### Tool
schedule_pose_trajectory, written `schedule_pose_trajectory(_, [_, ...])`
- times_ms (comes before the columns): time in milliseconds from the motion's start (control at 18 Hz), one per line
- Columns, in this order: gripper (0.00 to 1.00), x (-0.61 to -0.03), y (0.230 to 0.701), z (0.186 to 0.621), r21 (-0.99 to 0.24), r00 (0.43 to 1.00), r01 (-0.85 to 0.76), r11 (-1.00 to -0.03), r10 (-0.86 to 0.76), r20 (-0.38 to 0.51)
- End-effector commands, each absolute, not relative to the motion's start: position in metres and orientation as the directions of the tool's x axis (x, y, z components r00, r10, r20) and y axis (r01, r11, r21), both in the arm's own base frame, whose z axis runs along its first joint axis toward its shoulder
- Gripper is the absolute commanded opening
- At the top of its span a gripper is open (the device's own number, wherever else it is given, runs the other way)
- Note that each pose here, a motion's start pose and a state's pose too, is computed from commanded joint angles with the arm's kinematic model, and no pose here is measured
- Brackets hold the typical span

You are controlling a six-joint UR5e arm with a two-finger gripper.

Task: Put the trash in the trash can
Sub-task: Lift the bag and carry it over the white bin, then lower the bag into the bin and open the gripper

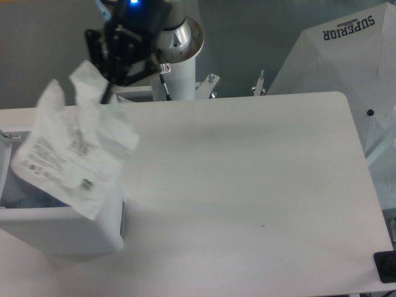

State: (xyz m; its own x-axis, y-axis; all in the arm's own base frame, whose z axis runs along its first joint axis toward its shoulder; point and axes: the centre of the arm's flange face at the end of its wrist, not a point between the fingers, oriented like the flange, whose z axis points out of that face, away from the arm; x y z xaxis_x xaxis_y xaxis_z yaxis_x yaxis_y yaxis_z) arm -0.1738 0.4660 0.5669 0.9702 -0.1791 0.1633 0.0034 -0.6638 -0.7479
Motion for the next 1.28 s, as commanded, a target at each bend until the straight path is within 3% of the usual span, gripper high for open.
schedule_pose_trajectory(500, [0.00, -0.131, 0.466, 0.557, -0.738, 0.953, -0.038, -0.673, -0.247, 0.177])
schedule_pose_trajectory(889, [0.00, -0.133, 0.472, 0.540, -0.721, 0.947, -0.024, -0.693, -0.247, 0.205])
schedule_pose_trajectory(1278, [0.01, -0.152, 0.500, 0.511, -0.706, 0.916, 0.044, -0.707, -0.253, 0.310])
